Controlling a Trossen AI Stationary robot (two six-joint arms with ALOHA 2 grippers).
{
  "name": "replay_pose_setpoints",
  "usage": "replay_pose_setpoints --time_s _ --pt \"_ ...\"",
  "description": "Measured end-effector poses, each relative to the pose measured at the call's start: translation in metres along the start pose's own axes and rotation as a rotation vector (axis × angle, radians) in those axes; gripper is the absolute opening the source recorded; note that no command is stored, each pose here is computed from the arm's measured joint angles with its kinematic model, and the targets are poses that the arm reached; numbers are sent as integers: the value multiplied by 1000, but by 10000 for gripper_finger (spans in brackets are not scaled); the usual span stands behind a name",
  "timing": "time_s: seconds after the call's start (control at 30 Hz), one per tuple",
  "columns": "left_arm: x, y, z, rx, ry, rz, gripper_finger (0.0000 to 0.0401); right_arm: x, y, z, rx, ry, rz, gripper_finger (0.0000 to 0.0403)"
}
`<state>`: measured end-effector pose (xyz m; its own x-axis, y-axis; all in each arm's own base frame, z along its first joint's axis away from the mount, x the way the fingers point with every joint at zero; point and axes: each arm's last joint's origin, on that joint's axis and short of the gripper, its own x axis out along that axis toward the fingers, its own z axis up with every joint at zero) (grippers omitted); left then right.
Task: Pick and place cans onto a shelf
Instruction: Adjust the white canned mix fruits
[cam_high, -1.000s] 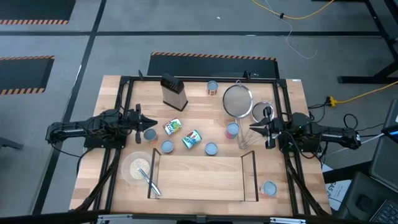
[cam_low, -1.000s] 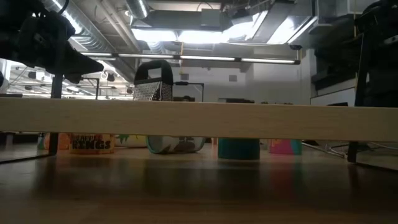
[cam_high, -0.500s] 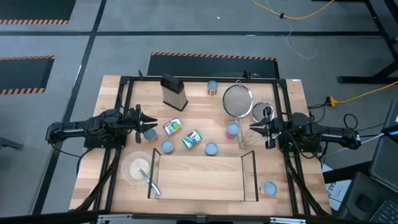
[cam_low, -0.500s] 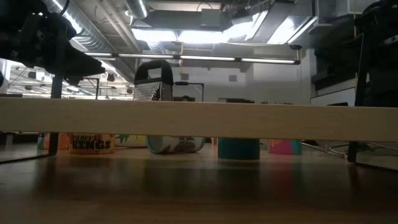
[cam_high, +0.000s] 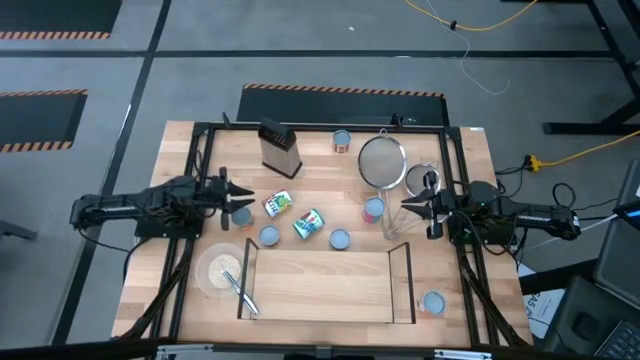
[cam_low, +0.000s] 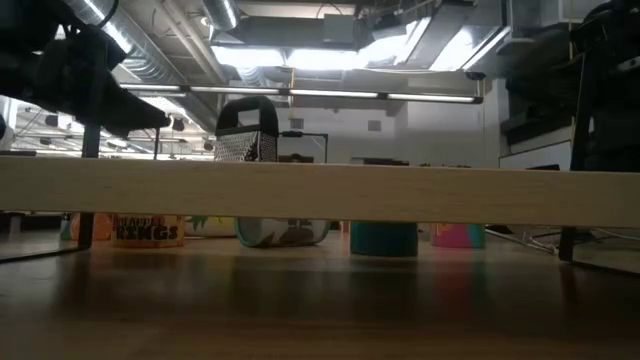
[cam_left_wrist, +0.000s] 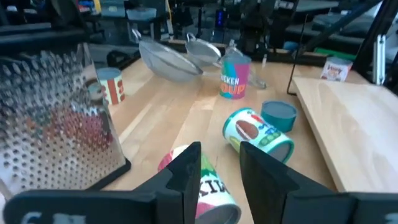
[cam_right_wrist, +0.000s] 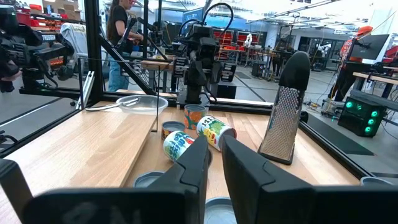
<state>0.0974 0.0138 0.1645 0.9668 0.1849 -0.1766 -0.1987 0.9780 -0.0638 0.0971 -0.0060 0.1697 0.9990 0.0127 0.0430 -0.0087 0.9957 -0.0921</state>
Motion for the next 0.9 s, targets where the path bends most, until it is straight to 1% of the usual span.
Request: replay_pose_setpoints --time_s 0.13,0.33,0.67,0.9 --pt "4 0 4 -47 -41 33 107 0 0 0 0 0 0 55" --pt "9 0 9 -50 -75 41 124 0 0 0 0 0 0 55" --pt "19 0 0 59 50 58 127 0 0 0 0 0 0 55" --pt "26 1 -10 80 157 81 127 0 0 0 0 0 0 55"
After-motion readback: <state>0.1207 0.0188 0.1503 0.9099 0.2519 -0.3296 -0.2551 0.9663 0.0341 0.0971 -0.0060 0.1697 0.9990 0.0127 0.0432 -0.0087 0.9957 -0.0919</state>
